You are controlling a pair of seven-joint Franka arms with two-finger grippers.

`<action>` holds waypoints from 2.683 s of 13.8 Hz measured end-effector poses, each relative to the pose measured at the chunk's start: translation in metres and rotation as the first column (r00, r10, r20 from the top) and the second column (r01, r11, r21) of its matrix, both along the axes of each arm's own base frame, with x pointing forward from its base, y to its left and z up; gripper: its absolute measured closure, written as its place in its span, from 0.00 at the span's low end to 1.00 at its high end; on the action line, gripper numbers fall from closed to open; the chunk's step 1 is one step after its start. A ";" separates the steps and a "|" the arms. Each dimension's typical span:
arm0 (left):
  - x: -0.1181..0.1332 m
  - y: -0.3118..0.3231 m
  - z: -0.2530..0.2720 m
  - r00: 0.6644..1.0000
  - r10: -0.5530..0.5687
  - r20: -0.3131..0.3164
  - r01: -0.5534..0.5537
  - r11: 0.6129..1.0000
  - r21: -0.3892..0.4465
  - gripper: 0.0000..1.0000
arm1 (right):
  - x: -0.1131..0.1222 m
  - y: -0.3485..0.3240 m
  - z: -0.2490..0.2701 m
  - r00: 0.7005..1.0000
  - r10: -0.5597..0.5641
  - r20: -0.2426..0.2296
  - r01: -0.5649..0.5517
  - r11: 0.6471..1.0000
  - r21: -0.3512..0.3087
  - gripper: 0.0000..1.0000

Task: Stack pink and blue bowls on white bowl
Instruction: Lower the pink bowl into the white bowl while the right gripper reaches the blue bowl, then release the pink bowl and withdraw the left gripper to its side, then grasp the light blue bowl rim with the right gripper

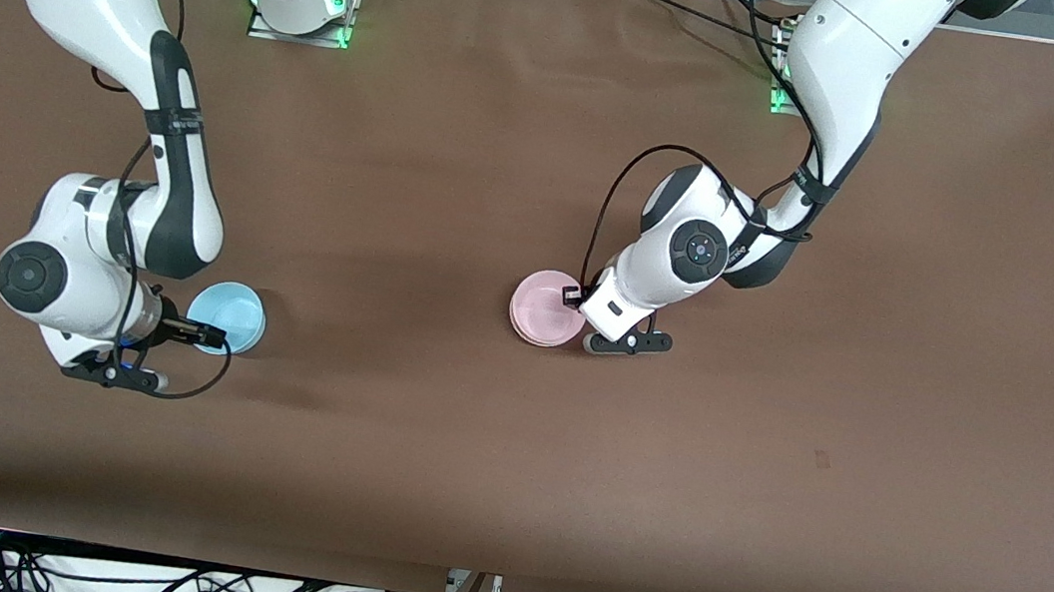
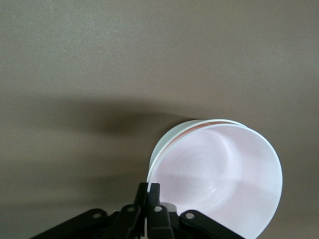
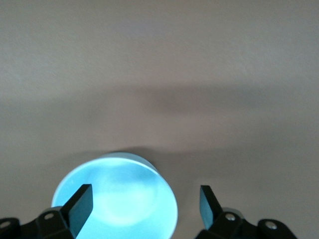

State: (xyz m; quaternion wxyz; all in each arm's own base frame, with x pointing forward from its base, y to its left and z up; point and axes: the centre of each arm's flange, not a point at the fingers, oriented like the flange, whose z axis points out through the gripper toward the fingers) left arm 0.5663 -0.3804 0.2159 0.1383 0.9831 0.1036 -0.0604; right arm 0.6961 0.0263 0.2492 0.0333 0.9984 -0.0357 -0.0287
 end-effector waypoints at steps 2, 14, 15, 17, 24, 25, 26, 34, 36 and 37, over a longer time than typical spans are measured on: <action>0.001 0.000 0.001 1.000 0.003 0.002 -0.003 1.000 -0.001 0.74 | -0.012 -0.006 0.001 1.000 -0.006 0.011 0.006 1.000 0.005 0.05; 0.078 0.265 0.196 0.999 0.022 0.045 -0.031 0.976 0.216 0.00 | -0.068 -0.027 -0.037 0.997 0.016 0.078 -0.016 1.000 0.002 0.09; 0.079 0.306 0.218 0.997 0.022 0.068 -0.037 0.973 0.227 0.00 | -0.067 -0.032 -0.036 0.996 0.019 0.086 -0.019 1.000 -0.001 0.10; 0.070 0.372 0.253 0.996 -0.017 0.085 -0.004 0.970 0.242 0.00 | -0.065 -0.046 -0.033 0.994 0.022 0.106 -0.021 1.000 -0.008 0.11; 0.033 0.451 0.350 0.998 -0.058 0.014 0.052 0.959 0.280 0.00 | -0.066 -0.053 -0.035 0.989 0.022 0.145 -0.021 1.000 -0.008 0.16; 0.033 0.451 0.349 0.998 -0.058 0.012 0.052 0.959 0.279 0.00 | -0.066 -0.053 -0.036 0.989 0.022 0.146 -0.021 1.000 -0.008 0.16; 0.034 0.450 0.347 0.998 -0.061 0.008 0.056 0.959 0.278 0.00 | -0.066 -0.052 -0.036 0.989 0.023 0.147 -0.022 1.000 -0.007 0.17; 0.039 0.432 0.340 0.996 -0.090 -0.002 0.088 0.960 0.265 0.00 | -0.069 -0.042 -0.041 0.990 0.010 0.139 -0.013 1.000 0.019 0.50; 0.039 0.431 0.340 0.996 -0.091 -0.002 0.088 0.960 0.265 0.00 | -0.069 -0.042 -0.042 0.990 0.008 0.138 -0.011 1.000 0.022 0.54; 0.039 0.431 0.340 0.996 -0.091 -0.002 0.088 0.960 0.265 0.00 | -0.069 -0.042 -0.042 0.990 0.008 0.138 -0.011 1.000 0.022 0.61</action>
